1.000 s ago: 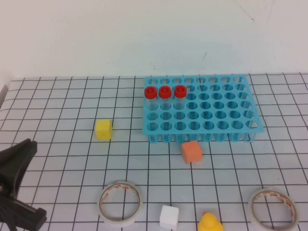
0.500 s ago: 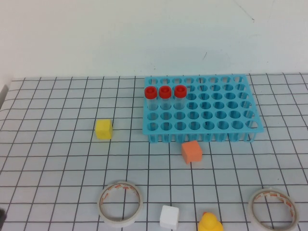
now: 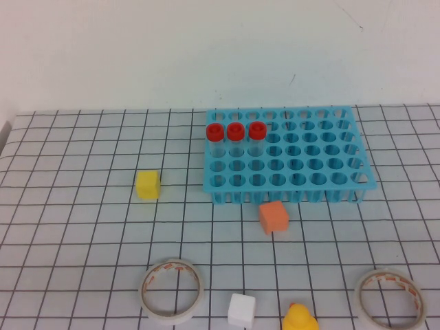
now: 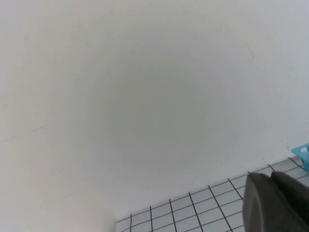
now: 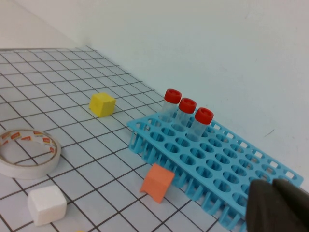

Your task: Place the test tubes

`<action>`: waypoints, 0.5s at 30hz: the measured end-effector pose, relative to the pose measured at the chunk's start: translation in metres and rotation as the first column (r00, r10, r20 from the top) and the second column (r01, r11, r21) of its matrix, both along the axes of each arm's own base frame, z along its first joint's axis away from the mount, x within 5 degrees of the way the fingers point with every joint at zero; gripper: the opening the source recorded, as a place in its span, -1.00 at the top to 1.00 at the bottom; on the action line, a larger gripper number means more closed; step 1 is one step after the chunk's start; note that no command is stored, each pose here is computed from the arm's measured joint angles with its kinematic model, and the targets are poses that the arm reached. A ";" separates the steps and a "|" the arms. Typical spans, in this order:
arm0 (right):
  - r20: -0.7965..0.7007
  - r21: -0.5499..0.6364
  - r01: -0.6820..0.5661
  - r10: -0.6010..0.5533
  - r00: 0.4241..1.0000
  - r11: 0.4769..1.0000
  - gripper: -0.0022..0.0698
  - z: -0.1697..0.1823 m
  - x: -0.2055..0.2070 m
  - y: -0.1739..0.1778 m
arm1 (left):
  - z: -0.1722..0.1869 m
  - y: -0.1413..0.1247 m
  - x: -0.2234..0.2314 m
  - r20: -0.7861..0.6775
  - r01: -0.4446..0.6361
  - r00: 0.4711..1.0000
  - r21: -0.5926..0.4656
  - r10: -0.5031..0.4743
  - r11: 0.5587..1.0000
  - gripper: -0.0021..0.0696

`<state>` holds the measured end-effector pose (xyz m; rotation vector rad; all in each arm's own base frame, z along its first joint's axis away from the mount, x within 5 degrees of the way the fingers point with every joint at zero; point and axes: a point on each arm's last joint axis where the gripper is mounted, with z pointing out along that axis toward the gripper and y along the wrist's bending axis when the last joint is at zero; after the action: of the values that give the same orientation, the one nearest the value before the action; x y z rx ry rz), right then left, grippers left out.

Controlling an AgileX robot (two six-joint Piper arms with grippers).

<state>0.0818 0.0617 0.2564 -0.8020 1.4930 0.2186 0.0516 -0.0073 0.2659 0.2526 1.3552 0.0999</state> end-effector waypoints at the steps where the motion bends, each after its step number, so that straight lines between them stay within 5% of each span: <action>1: 0.000 0.000 0.000 0.000 1.000 1.000 0.94 0.000 0.000 0.000 | 0.000 0.000 0.000 0.000 -0.001 1.000 0.000 0.001 1.000 0.94; 10: -0.001 0.002 0.000 0.000 1.000 1.000 0.94 0.000 0.000 0.000 | -0.009 -0.001 0.001 -0.051 0.030 0.998 -0.101 -0.035 0.994 0.94; 15: -0.001 0.002 0.000 0.000 1.000 1.000 0.94 0.000 0.000 0.000 | -0.046 -0.003 0.005 -0.330 0.005 0.942 -0.156 -0.056 0.988 0.94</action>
<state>0.0818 0.0617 0.2564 -0.8006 1.4938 0.2200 0.0561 -0.0101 0.2202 0.1649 1.6874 -0.0775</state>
